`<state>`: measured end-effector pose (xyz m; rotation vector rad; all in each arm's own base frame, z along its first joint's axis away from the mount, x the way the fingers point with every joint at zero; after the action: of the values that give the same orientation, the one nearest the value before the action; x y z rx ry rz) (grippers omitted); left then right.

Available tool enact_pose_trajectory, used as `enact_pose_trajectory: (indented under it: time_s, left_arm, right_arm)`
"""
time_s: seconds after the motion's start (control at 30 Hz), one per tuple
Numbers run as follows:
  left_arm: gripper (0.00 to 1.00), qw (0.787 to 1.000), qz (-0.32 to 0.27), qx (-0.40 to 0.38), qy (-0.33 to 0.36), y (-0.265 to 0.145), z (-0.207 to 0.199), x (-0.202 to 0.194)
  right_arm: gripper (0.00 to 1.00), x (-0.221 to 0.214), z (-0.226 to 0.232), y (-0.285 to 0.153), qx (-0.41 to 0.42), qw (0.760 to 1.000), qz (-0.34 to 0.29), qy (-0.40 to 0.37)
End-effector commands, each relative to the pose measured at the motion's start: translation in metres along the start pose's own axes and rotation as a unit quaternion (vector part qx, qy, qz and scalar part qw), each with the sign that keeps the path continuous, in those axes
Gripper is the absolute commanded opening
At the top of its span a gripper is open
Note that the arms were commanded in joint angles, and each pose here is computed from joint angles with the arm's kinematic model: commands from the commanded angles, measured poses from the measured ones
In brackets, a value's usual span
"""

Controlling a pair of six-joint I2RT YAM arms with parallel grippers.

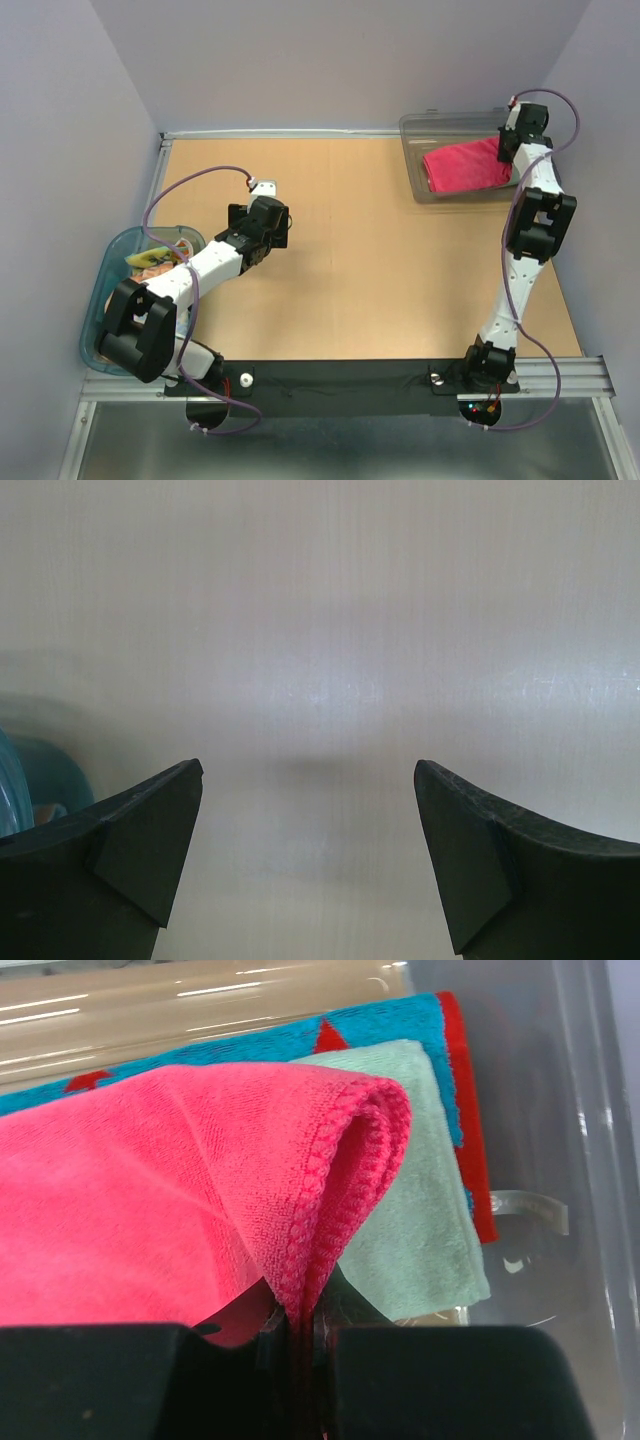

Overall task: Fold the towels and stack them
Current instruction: Neatly place the folded towel into the bin

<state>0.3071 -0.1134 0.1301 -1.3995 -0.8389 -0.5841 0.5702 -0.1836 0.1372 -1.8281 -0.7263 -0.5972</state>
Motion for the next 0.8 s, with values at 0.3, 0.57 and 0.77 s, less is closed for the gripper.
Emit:
enact_pose_trajectory:
  time_s: [0.3,0.57,0.77]
  left_arm:
    - [0.99,1.0,-0.005,0.001,0.003,0.001,-0.001,0.004]
    - [0.99,1.0,-0.008,-0.001,0.0,-0.001,-0.001,0.006]
    - [0.99,1.0,-0.025,-0.007,-0.012,-0.008,0.0,0.016]
  right_arm:
    - [0.24,-0.002,-0.037,0.015,-0.096,0.995,-0.016,0.034]
    - [0.58,0.017,-0.068,-0.018,-0.191,0.978,-0.035,0.071]
    - [0.62,0.044,-0.084,-0.077,-0.26,0.958,-0.062,0.101]
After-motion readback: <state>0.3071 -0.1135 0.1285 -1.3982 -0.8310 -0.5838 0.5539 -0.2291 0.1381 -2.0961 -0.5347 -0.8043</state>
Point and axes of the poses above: each gripper's point midway between its finger pads, its own y axis out along the fingers, its own z axis along the line the jaws close on, x = y × z, the point moved 4 cm from there along -y, back along the fingers, and after that the axes turned 12 degrees about -y, right-handed, at the moved point
